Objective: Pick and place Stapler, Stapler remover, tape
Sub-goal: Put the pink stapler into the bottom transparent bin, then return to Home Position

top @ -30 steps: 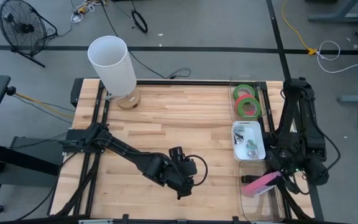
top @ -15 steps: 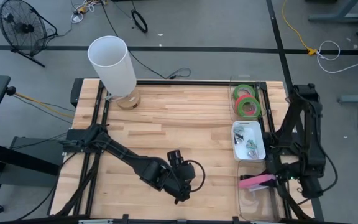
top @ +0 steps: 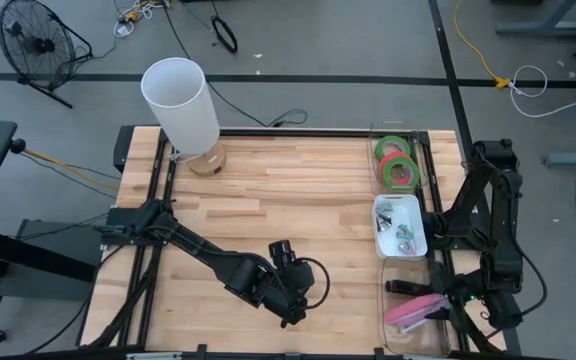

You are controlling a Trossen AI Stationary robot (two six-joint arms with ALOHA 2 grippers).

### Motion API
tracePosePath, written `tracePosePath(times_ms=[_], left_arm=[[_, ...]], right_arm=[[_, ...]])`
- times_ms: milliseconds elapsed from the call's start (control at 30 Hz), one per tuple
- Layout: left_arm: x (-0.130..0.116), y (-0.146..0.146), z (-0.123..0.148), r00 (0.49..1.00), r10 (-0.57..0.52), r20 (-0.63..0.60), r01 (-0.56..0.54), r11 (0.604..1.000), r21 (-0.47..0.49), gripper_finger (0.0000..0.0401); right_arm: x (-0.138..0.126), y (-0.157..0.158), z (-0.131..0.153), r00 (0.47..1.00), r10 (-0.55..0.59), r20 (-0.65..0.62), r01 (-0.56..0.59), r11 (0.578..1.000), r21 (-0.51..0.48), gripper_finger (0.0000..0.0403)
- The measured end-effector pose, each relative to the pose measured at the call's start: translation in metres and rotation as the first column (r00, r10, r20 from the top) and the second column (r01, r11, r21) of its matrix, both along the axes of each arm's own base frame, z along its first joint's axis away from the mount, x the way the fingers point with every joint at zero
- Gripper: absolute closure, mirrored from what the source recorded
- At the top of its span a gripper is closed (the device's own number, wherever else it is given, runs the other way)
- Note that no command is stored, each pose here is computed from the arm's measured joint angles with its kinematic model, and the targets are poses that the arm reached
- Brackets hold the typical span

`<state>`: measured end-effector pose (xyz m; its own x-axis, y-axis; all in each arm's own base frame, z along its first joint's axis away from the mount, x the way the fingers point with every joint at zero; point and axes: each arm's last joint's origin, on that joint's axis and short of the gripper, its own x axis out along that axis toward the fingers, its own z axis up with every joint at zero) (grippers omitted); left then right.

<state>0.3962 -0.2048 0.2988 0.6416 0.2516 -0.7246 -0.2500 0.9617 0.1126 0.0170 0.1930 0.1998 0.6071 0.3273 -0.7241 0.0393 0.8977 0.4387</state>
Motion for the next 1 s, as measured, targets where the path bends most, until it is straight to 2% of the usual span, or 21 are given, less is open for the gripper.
tracePosePath(times_ms=[100, 233, 533, 733, 800, 867, 1000], left_arm=[[0.000, 0.000, 0.000, 1.000, 0.002, 0.002, -0.002, 1.000, 0.005, 0.0120], [0.000, 0.000, 0.000, 1.000, 0.000, -0.002, 0.000, 1.000, 0.009, 0.0120], [0.000, 0.000, 0.000, 1.000, 0.007, 0.000, -0.007, 1.000, 0.006, 0.0120], [0.000, 0.000, 0.000, 1.000, 0.009, 0.003, -0.009, 1.000, 0.010, 0.0120], [0.000, 0.000, 0.000, 1.000, 0.008, 0.010, -0.008, 1.000, 0.014, 0.0120], [0.001, 0.002, 0.000, 1.000, -0.012, 0.002, 0.012, 0.999, 0.035, 0.0120], [0.003, 0.002, 0.001, 1.000, -0.019, 0.017, 0.018, 0.997, 0.072, 0.0120]], right_arm=[[0.001, 0.001, 0.001, 0.999, -0.027, 0.030, 0.027, 0.999, 0.019, 0.0063], [0.001, 0.002, 0.001, 0.998, -0.015, 0.054, 0.014, 1.000, 0.012, 0.0039], [0.002, -0.014, 0.008, 0.997, -0.026, 0.074, 0.029, 0.999, -0.044, 0.0068], [0.009, -0.035, 0.027, 0.968, -0.068, 0.242, 0.076, 0.997, -0.024, 0.0096], [0.013, -0.042, 0.036, 0.937, -0.097, 0.335, 0.107, 0.994, -0.012, 0.0102], [0.019, -0.051, 0.045, 0.883, -0.137, 0.449, 0.161, 0.987, -0.014, 0.0106], [0.029, -0.063, 0.063, 0.696, -0.211, 0.687, 0.343, 0.938, -0.059, 0.0111]])
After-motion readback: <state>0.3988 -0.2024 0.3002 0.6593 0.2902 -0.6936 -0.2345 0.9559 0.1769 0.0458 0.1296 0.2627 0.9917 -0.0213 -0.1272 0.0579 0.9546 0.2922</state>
